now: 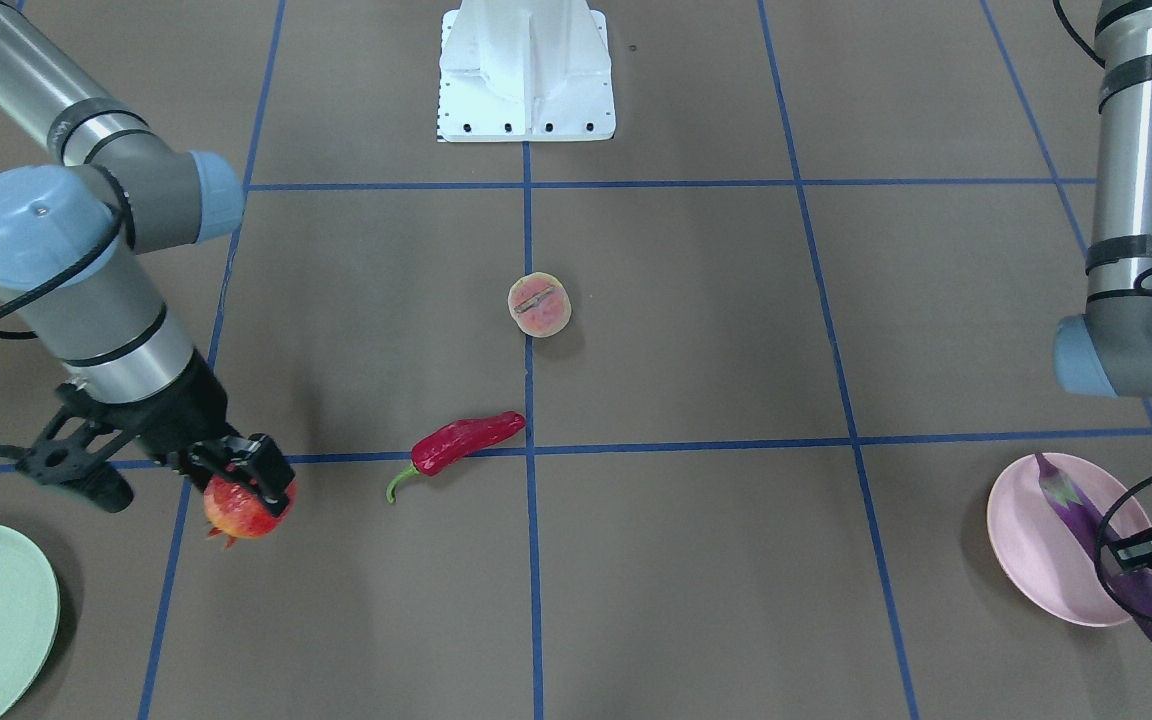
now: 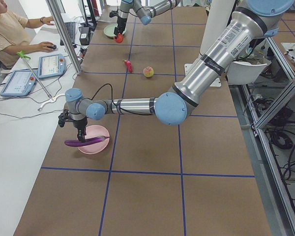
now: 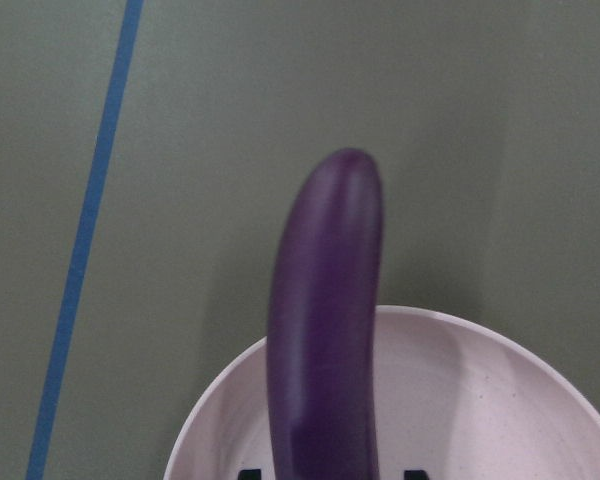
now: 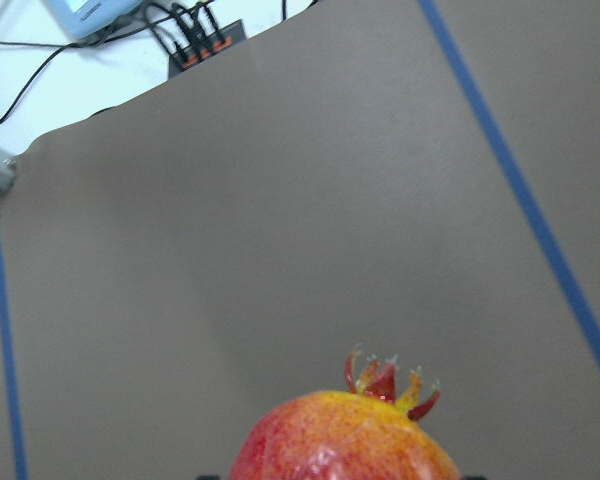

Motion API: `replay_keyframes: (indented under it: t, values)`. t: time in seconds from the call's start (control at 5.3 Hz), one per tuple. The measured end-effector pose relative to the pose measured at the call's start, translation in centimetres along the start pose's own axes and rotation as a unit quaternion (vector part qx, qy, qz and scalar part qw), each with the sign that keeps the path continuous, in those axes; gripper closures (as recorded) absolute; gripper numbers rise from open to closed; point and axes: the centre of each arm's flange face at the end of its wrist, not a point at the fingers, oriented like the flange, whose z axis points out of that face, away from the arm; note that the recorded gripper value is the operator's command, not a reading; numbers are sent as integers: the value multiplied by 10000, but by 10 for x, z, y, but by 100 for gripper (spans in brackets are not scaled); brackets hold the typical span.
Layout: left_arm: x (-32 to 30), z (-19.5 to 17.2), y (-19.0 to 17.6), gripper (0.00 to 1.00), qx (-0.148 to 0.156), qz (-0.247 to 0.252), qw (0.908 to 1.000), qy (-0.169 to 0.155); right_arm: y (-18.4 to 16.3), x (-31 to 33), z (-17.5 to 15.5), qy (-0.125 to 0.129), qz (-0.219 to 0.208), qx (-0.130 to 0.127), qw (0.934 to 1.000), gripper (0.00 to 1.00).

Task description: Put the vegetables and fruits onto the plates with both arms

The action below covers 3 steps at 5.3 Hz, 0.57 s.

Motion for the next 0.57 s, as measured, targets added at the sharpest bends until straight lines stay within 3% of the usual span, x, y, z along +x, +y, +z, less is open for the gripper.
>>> replay_keyframes:
  t: [0.19,0.57]
  values:
    - [19,-23,-3,0,177,-76,9997,146,-41,46,9,330,-91,124,9993,100]
    - [115,-73,30,0,90,-773,9917,1023,-110,139,39,1129,-291,230,9929,100]
